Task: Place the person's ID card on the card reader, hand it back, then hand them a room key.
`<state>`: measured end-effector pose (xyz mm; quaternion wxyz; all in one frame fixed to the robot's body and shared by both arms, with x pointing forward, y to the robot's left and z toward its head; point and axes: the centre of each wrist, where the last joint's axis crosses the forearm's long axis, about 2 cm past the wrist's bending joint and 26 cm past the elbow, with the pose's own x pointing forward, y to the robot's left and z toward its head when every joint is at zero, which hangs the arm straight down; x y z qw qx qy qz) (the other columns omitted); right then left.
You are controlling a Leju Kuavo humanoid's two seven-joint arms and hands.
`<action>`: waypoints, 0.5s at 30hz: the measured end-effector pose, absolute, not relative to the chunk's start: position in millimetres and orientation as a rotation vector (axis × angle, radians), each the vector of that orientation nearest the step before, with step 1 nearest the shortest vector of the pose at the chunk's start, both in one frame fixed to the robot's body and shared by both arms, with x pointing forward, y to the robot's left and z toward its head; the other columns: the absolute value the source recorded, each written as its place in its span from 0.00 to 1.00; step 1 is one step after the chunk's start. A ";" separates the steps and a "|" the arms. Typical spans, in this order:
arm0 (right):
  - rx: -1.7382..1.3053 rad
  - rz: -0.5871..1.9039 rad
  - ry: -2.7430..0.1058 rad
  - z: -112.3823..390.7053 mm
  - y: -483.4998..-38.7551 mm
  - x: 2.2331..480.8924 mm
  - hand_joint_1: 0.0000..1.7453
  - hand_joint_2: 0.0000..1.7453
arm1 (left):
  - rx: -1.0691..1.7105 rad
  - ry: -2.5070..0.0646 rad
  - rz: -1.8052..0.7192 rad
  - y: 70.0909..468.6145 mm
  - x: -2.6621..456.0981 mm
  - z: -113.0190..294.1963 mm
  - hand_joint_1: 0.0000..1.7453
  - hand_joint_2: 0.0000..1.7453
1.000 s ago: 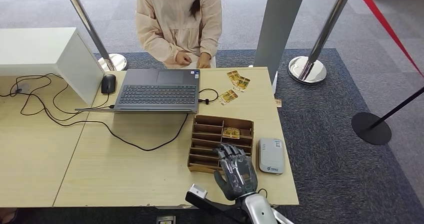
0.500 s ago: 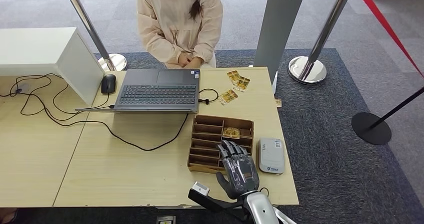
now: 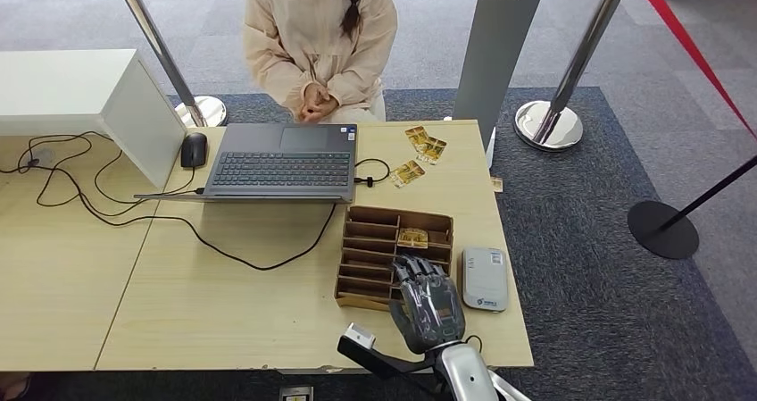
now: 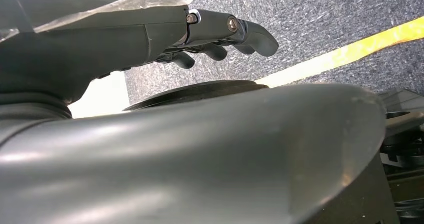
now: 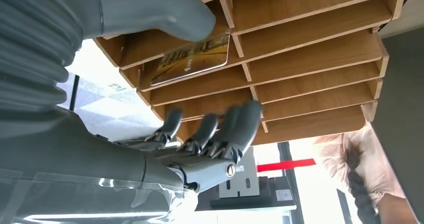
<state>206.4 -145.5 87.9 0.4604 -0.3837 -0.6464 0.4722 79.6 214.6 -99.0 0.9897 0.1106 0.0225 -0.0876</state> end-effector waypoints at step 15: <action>-0.954 1.156 -1.589 87.4 -146.6 207.4 0.45 1.00 | 0.225 0.041 -0.182 214.6 79.8 -99.0 0.00 0.00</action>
